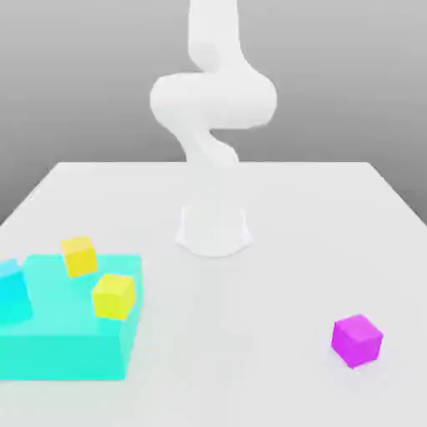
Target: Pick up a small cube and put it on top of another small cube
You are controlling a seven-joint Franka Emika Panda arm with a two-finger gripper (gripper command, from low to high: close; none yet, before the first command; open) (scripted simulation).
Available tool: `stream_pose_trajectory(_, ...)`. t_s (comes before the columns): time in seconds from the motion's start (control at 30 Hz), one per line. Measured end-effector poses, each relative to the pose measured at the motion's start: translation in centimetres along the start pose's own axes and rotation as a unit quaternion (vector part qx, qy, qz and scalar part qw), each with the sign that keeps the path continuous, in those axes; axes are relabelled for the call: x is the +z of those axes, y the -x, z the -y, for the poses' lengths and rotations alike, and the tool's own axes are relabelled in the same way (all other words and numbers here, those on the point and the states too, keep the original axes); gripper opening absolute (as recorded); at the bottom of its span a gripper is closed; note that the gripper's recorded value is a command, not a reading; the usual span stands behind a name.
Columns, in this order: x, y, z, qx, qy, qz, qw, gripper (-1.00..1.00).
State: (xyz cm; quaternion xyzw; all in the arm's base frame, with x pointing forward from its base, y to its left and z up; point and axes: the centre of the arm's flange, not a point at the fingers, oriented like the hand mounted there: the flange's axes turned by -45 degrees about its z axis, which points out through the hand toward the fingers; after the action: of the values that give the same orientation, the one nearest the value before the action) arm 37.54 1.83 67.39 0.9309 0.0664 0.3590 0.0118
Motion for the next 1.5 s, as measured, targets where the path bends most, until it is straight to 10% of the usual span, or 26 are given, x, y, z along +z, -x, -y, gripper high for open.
stream_pose_trajectory(0.4, 19.9, 6.9, 11.3, -0.356, -0.106, 0.123, 0.920, 0.00)
stream_pose_trajectory(0.93, 34.2, 29.3, 24.9, -0.722, -0.295, 0.191, 0.596, 0.00)
stream_pose_trajectory(1.1, 38.1, 33.6, 25.4, -0.732, -0.304, 0.192, 0.579, 0.00)
stream_pose_trajectory(1.13, 38.9, 34.3, 25.5, -0.732, -0.304, 0.192, 0.579, -1.00)
stream_pose_trajectory(1.5, 36.3, 31.9, 25.3, -0.732, -0.304, 0.193, 0.578, -1.00)
